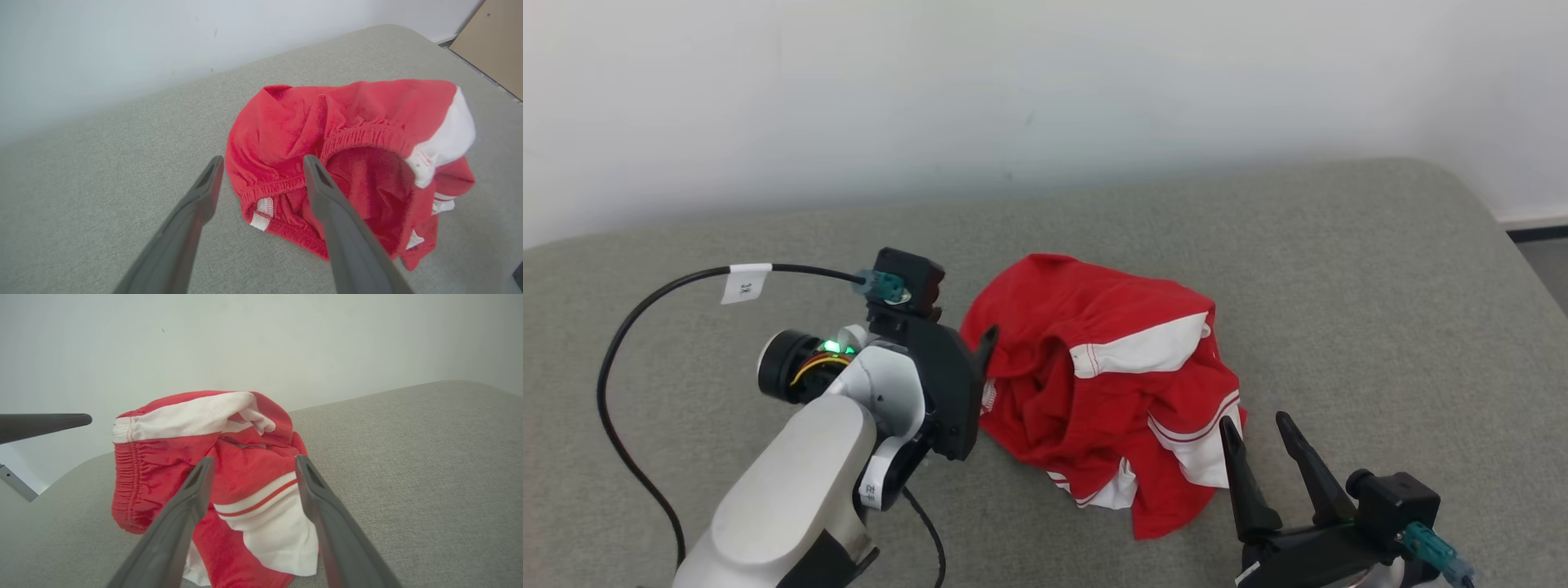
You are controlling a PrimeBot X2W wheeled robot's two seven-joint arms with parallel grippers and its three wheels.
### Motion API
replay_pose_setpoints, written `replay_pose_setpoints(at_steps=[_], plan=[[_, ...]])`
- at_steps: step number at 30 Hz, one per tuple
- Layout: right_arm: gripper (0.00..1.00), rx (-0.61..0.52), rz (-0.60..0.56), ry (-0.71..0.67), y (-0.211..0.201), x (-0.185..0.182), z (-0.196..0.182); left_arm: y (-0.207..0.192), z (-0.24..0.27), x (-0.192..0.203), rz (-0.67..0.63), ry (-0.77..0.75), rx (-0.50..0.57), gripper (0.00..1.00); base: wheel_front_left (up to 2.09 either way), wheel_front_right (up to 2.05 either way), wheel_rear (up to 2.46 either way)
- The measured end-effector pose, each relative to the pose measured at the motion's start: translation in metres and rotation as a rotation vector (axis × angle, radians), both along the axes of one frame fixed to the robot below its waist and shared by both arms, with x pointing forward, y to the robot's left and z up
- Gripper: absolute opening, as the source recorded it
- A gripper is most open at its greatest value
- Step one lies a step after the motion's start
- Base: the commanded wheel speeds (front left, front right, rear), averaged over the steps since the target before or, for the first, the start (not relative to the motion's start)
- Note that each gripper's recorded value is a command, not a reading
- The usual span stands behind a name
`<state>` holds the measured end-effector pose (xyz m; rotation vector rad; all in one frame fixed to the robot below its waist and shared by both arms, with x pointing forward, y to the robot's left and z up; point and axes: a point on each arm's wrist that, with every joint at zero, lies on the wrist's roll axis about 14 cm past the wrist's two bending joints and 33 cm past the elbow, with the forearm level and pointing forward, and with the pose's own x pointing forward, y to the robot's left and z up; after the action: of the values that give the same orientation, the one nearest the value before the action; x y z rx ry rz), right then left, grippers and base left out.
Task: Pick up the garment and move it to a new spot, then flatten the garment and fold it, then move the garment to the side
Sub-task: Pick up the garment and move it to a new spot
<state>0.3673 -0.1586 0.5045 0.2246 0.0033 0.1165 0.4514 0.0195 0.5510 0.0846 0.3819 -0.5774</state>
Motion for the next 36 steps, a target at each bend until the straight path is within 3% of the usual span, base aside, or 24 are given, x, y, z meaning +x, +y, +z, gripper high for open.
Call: replay_pose_setpoints(at_steps=[15, 21, 22, 23, 24, 25, 29, 36], plan=[[1.00, -0.011, -0.054, 0.053, -0.018, 0.013, -0.019, 0.002, -0.103, 0.030, 0.097, 0.339, -0.033, 1.00, 0.00, 0.00, 0.00], [1.00, -0.014, -0.074, 0.074, -0.025, 0.013, -0.027, 0.001, -0.131, 0.034, 0.100, 0.407, 0.021, 1.00, 0.00, 0.00, 0.00], [1.00, -0.016, -0.082, 0.078, -0.028, 0.013, -0.029, -0.002, -0.140, 0.031, 0.091, 0.443, 0.032, 0.88, 0.00, 0.00, 0.00], [1.00, -0.016, -0.086, 0.080, -0.029, 0.013, -0.029, -0.003, -0.144, 0.029, 0.087, 0.456, 0.034, 0.38, 0.00, 0.00, 0.00], [1.00, -0.016, -0.089, 0.082, -0.030, 0.013, -0.030, -0.005, -0.145, 0.028, 0.078, 0.461, 0.035, 0.13, 0.00, 0.00, 0.00], [1.00, -0.017, -0.090, 0.085, -0.030, 0.012, -0.031, -0.007, -0.145, 0.029, 0.072, 0.462, 0.033, 0.00, 0.00, 0.00, 0.00], [1.00, -0.015, -0.082, 0.084, -0.028, 0.013, -0.031, -0.010, -0.139, 0.029, 0.059, 0.431, 0.009, 0.00, 0.00, 0.00, 0.00], [1.00, -0.014, -0.049, 0.071, -0.017, 0.015, -0.026, -0.006, -0.084, 0.053, 0.085, 0.222, -0.071, 0.00, 0.00, 0.00, 0.00]])
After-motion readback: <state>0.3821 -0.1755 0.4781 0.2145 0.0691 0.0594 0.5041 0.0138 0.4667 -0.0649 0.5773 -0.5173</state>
